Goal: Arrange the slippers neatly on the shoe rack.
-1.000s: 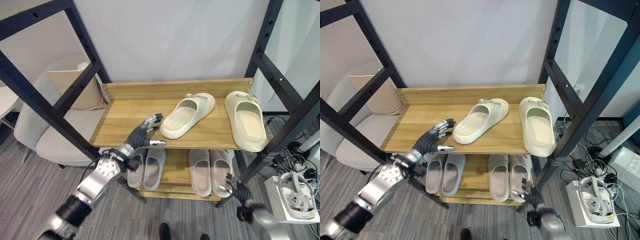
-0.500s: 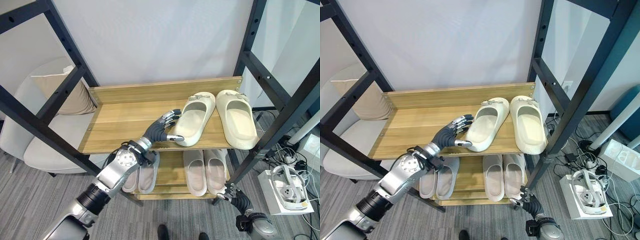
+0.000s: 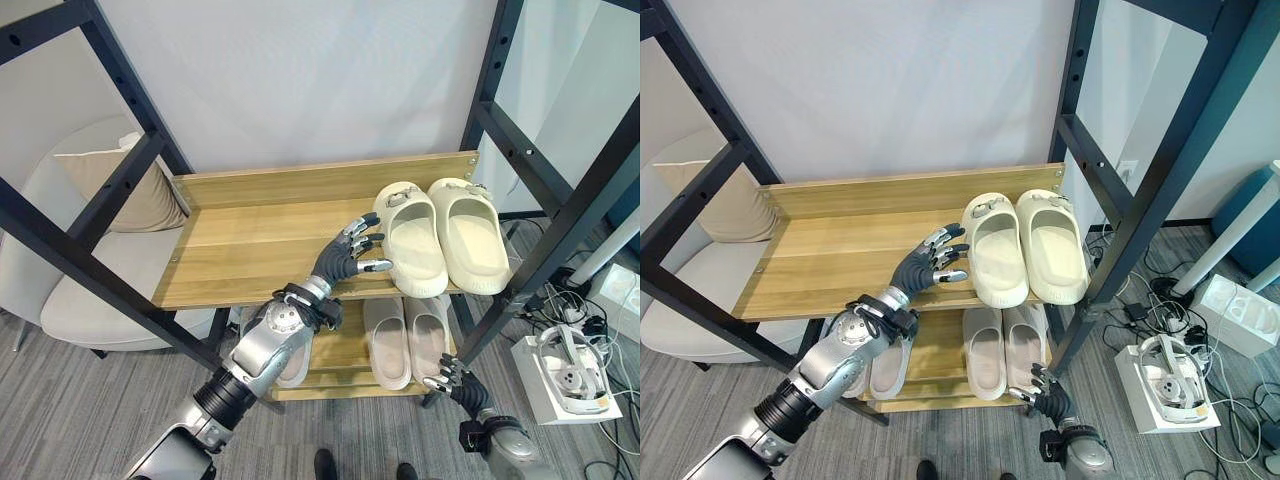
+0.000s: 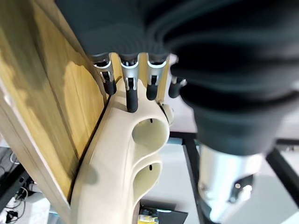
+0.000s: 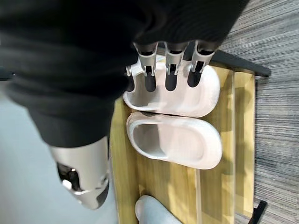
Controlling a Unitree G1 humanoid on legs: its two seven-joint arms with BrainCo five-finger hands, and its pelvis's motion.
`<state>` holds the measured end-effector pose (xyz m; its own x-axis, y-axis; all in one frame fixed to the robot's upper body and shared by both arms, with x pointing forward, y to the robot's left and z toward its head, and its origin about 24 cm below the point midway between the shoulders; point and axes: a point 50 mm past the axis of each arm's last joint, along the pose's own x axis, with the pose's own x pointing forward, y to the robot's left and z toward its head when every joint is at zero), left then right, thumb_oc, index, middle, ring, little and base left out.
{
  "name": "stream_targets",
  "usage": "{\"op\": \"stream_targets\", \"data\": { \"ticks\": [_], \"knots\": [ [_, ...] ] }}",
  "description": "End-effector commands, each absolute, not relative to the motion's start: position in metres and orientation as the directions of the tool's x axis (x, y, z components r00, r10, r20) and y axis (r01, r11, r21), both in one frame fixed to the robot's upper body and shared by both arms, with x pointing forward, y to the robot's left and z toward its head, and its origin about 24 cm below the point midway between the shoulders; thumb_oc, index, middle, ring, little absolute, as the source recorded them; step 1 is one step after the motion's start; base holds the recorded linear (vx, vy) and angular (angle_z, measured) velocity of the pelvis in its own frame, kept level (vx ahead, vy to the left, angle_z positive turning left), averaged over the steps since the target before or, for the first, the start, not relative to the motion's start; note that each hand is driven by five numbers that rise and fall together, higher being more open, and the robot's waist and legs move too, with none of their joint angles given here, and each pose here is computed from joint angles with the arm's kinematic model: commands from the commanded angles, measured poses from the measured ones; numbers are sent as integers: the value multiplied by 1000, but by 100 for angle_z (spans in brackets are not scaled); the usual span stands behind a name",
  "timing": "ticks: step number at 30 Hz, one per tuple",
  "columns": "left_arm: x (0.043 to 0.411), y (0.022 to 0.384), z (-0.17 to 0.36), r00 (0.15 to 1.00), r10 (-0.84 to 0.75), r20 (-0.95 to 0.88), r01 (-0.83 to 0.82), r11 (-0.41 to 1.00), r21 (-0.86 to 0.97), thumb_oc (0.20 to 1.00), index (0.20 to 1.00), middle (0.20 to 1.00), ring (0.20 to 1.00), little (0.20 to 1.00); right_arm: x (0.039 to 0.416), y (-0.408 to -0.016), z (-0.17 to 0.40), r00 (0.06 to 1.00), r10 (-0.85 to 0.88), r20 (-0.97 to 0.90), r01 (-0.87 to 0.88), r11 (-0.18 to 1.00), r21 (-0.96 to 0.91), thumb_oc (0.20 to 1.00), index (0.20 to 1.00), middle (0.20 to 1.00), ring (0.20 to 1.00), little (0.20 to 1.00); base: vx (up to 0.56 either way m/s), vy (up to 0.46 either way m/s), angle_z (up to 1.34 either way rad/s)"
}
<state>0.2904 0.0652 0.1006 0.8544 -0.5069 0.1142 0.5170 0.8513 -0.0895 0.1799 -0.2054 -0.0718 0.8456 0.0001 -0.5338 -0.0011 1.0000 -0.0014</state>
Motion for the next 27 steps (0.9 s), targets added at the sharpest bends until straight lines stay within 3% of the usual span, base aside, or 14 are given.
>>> {"op": "stream_targets", "data": {
  "ticks": [1, 3, 4, 7, 13, 15, 19, 23, 27],
  "knots": [
    [309, 57, 131, 843, -489, 226, 520, 848, -104, 1000, 1000, 1000, 1000, 1000, 201, -196, -57, 891, 15, -454, 1, 999, 34, 1000, 1000, 1000, 1000, 1000, 0, 0, 0],
    [309, 58, 131, 846, -482, 229, 514, 851, -108, 1000, 1000, 1000, 1000, 1000, 202, -195, -57, 892, 18, -451, -3, 999, 34, 1000, 1000, 1000, 1000, 1000, 0, 0, 0],
    [310, 71, 132, 864, -438, 250, 476, 872, -117, 1000, 1000, 1000, 1000, 1000, 175, -192, -65, 874, 48, -483, -19, 998, 64, 1000, 1000, 1000, 1000, 1000, 0, 0, 0],
    [309, 93, 139, 870, -395, 296, 430, 901, -63, 1000, 1000, 1000, 1000, 1000, 150, -217, -72, 846, 37, -532, -47, 999, -5, 1000, 1000, 1000, 1000, 1000, -42, 15, -17],
    [310, 145, 136, 929, -171, 327, 165, 985, 47, 1000, 1000, 1000, 1000, 1000, 156, -210, -74, 853, 59, -518, -71, 997, -4, 1000, 1000, 1000, 1000, 1000, -7, 1, 0],
    [301, 164, 146, 915, -49, 401, 75, 996, -51, 1000, 1000, 1000, 1000, 1000, 159, -207, -73, 862, 60, -504, -69, 998, 1, 1000, 1000, 1000, 1000, 1000, -3, -6, 27],
    [282, 166, 171, 848, -51, 528, 149, 978, -146, 1000, 1000, 1000, 1000, 1000, 156, -205, -76, 855, 79, -513, -82, 996, 18, 1000, 1000, 1000, 1000, 1000, 1, 7, 18],
    [258, 158, 194, 748, -152, 646, 312, 940, -140, 1000, 1000, 1000, 1000, 1000, 149, -201, -81, 836, 101, -539, -96, 995, 38, 1000, 1000, 1000, 1000, 1000, -2, 3, 5],
    [241, 143, 190, 712, -275, 647, 466, 874, -141, 1000, 1000, 1000, 1000, 1000, 154, -197, -87, 825, 109, -555, -114, 993, 25, 1000, 1000, 1000, 1000, 1000, 0, 0, 0]
  ]
}}
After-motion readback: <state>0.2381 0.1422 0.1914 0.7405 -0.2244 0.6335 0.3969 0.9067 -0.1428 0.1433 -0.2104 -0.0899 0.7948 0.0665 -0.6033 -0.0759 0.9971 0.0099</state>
